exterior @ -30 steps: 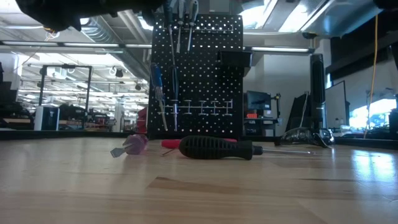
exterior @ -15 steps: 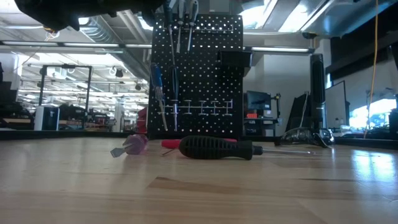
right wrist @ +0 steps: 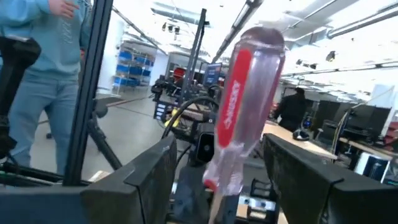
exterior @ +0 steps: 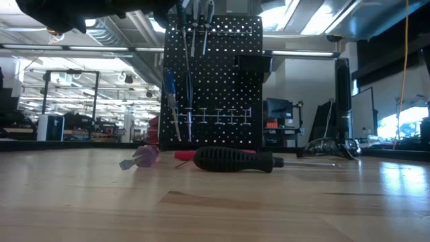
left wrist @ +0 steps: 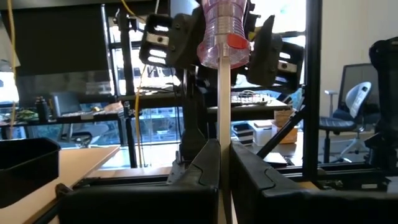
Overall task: Hang tools onto peg board
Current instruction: Hang the red screwdriver on the peg board
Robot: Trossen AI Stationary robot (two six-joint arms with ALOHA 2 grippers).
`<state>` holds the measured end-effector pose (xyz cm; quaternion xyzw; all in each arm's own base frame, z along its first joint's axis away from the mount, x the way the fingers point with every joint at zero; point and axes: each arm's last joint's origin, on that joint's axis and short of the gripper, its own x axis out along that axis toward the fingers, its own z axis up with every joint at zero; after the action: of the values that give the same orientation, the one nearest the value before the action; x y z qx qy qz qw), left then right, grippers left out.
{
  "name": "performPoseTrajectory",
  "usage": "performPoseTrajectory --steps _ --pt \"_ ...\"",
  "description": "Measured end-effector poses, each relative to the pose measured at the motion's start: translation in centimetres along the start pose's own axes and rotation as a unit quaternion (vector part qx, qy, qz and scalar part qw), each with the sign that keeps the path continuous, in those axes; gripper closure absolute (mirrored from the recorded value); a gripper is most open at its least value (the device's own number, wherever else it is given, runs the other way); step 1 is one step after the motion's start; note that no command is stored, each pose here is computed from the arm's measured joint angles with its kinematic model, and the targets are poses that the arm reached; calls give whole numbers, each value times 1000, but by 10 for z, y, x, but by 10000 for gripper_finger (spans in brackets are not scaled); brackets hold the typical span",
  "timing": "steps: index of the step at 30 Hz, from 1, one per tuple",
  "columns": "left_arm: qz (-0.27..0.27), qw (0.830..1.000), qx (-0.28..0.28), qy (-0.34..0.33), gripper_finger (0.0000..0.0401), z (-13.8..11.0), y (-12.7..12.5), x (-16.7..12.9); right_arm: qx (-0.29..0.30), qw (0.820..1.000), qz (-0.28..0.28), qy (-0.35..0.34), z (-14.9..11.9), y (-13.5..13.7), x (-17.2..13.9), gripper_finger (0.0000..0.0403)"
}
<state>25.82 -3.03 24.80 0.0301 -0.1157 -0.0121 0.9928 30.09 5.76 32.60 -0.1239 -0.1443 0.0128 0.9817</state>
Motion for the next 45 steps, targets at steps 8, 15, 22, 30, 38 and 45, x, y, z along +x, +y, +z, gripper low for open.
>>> performPoseTrajectory --steps 8,15,22,30,38,45 --pt "-5 1000 3 9 397 -2 0 0 -9 1000 -7 -25 17 -5 7 164" --pt "-6 1000 6 11 397 -2 0 0 -10 1000 7 -24 16 -3 22 164" --pt "-6 1000 9 14 394 -3 0 0 -11 1000 2 -18 13 -5 28 188" --pt "-3 1000 14 15 385 -3 0 0 -8 1000 0 -13 12 -8 29 274" --pt "-1 1000 -1 12 341 -2 0 0 -15 1000 2 -7 10 -7 29 274" --pt "34 999 3 35 278 0 3 -3 -40 998 -34 17 10 -9 27 274"
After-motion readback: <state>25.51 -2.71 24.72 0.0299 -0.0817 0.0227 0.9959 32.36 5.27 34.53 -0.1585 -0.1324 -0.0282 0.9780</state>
